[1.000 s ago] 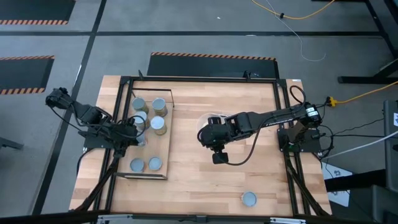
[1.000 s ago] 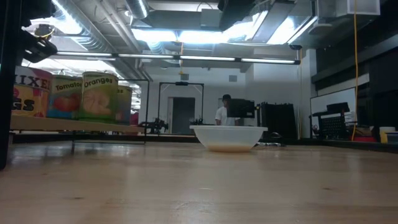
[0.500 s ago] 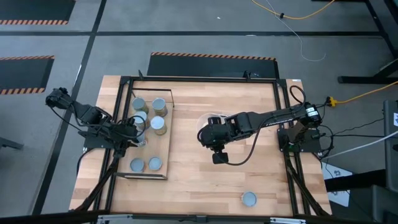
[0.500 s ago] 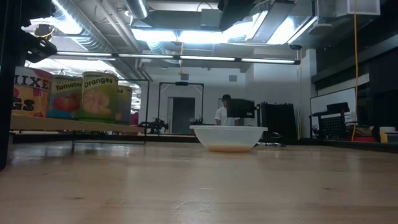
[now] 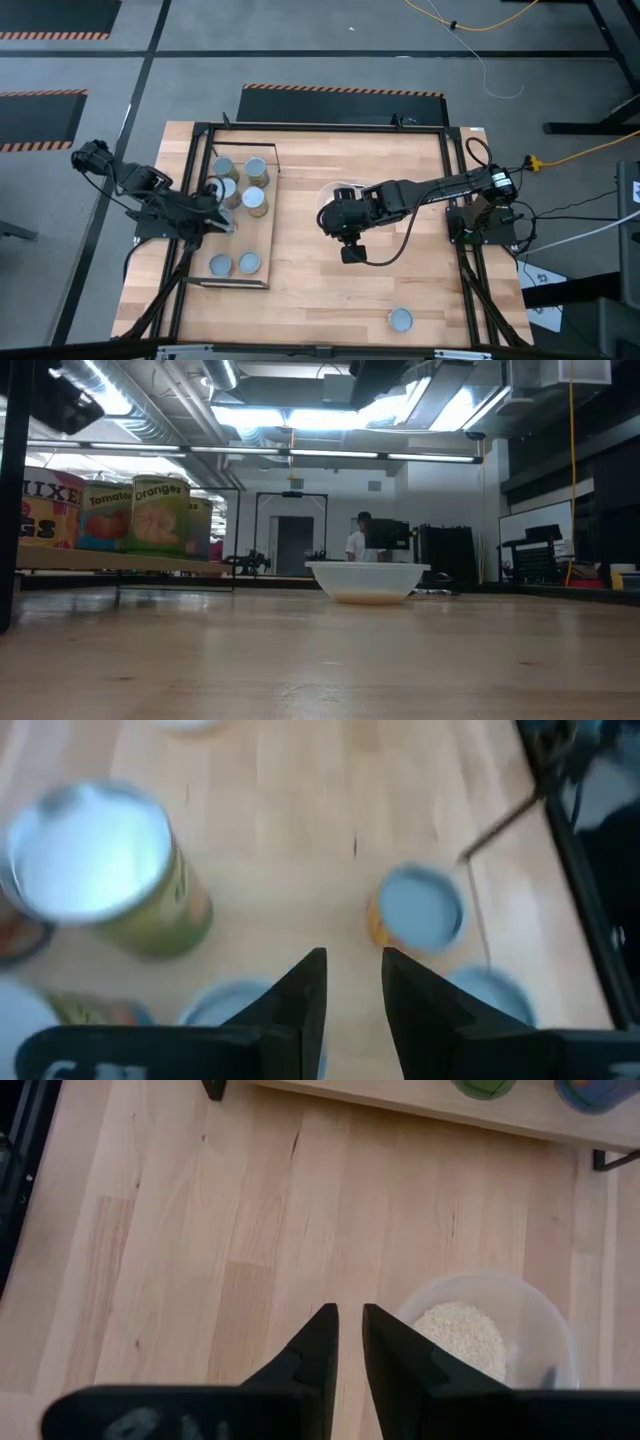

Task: Pick and place cans onto a shelf
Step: Put the canned diced tomatoes on the shelf

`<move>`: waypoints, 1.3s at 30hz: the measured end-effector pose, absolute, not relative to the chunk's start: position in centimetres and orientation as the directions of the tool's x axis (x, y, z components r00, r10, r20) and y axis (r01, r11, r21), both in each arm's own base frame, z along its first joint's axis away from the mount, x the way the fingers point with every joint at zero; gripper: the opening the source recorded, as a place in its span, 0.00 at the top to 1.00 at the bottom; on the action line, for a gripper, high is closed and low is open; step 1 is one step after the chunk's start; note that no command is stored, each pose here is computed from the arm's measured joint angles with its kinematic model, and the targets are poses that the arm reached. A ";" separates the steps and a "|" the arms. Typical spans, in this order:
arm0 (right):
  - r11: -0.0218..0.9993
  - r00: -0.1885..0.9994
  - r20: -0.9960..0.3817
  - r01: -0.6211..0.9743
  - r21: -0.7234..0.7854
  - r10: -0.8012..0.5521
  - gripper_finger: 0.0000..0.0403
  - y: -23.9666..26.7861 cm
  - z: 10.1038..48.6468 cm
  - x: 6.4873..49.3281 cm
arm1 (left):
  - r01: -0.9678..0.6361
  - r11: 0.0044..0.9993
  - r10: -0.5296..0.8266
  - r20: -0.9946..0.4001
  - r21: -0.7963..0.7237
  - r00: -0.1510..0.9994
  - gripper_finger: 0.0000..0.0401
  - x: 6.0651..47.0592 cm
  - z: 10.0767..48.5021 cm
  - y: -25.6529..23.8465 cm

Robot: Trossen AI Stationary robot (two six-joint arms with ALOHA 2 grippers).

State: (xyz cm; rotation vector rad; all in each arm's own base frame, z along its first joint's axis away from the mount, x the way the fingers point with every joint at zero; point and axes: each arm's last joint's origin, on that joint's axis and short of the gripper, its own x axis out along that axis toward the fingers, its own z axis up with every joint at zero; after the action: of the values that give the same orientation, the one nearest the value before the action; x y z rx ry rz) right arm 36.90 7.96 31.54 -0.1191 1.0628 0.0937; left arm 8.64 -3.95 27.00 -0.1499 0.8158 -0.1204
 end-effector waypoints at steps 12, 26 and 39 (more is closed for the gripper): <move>0.999 0.489 -0.872 -0.047 -0.003 0.020 0.86 7.9 31.6 37.0 | 0.053 0.997 -0.068 -0.406 -0.047 0.911 0.77 11.7 29.0 -4.9; 0.912 0.407 -0.889 0.244 0.329 0.211 0.60 8.4 31.4 36.5 | 0.062 0.995 -0.019 -0.439 0.084 0.898 0.78 13.9 28.0 -6.0; 0.791 0.340 -0.916 0.489 0.367 0.214 0.60 19.4 31.1 31.6 | 0.067 0.992 -0.007 -0.483 0.106 0.876 0.78 14.8 27.3 -6.4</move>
State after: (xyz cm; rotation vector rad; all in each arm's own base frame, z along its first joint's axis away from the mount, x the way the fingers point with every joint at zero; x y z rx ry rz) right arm 31.62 19.40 31.09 0.6754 1.2359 -0.1975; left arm 14.78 -6.41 27.29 0.1212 0.5024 -0.0385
